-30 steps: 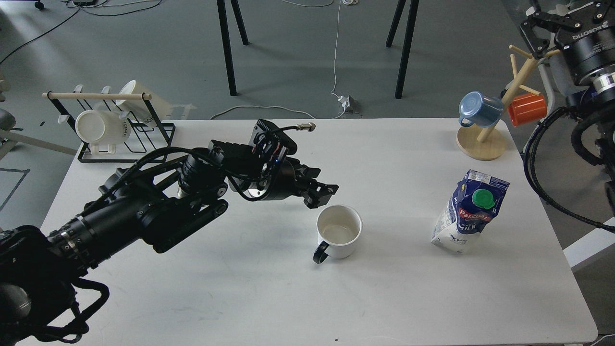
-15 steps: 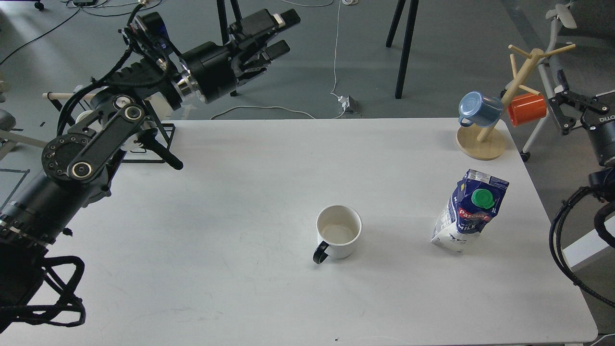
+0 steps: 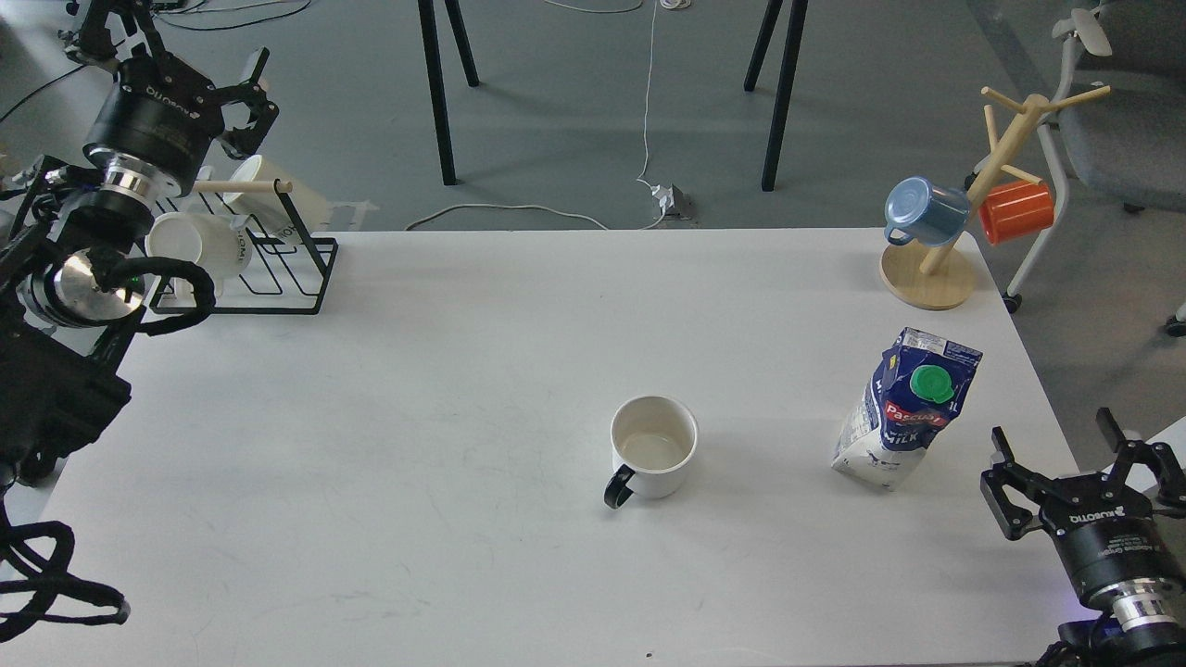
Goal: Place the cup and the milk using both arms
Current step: 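Bring the right gripper down to the base of the milk carton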
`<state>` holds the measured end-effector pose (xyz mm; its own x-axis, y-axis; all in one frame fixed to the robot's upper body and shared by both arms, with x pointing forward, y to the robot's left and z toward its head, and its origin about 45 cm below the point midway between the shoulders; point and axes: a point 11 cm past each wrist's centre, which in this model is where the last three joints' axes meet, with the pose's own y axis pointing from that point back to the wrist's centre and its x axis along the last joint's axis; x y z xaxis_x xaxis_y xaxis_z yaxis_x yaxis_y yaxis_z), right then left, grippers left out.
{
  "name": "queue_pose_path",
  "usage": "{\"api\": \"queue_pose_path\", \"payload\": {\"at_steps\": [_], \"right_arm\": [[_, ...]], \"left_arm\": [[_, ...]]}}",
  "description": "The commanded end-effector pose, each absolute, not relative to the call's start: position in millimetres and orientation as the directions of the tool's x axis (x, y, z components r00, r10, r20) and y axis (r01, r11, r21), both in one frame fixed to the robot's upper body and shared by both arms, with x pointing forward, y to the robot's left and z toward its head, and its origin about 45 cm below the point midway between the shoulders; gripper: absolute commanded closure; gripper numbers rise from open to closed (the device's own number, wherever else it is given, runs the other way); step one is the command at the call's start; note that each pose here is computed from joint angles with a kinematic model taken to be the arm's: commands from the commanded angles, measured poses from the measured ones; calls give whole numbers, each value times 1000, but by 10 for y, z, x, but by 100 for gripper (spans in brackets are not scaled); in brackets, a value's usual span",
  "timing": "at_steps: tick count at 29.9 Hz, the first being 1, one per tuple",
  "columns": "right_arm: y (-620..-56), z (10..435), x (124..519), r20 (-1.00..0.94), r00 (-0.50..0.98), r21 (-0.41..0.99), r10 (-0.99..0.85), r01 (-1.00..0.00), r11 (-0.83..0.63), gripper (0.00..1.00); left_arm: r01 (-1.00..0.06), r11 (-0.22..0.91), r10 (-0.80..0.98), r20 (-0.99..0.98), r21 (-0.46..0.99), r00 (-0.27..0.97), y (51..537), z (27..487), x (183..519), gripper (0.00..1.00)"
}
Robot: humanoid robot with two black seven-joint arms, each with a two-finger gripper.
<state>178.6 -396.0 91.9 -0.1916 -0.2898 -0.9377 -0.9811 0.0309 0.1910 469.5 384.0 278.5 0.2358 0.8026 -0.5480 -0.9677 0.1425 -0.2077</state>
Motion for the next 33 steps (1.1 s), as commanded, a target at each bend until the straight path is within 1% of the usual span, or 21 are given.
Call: {"api": "queue_pose_path", "payload": {"at_steps": [1, 5, 12, 18, 24, 28, 33], "right_arm": [[-3659, 747, 1567, -944, -234, 242, -233, -970, -7, 2], [-3517, 679, 1528, -946, -245, 258, -214, -966, -33, 2], [-3193, 616, 1565, -962, -232, 242, -144, -969, -55, 2], [-3092, 627, 1626, -968, -214, 223, -132, -973, -64, 3], [-3061, 706, 1795, -976, -171, 182, -133, -980, -75, 5], [-2994, 745, 1892, -982, -145, 155, -122, -985, -77, 6], [-3045, 780, 1946, -982, -131, 140, -133, -988, -65, 6]], "left_arm": [[-982, 89, 797, -579, -169, 171, 3966, 2627, 4677, 1], [-982, 94, 789, -589, -165, 174, 3914, 2584, 4681, 1], [-982, 103, 799, -575, -156, 175, 3977, 2554, 4639, 1], [-983, 111, 802, -571, -147, 176, 3982, 2555, 4639, 1], [-983, 113, 803, -569, -146, 177, 3979, 2552, 4639, 1], [-984, 103, 813, -558, -146, 168, 4066, 2583, 4622, 1], [-984, 97, 820, -549, -147, 163, 4121, 2609, 4612, 1]]}}
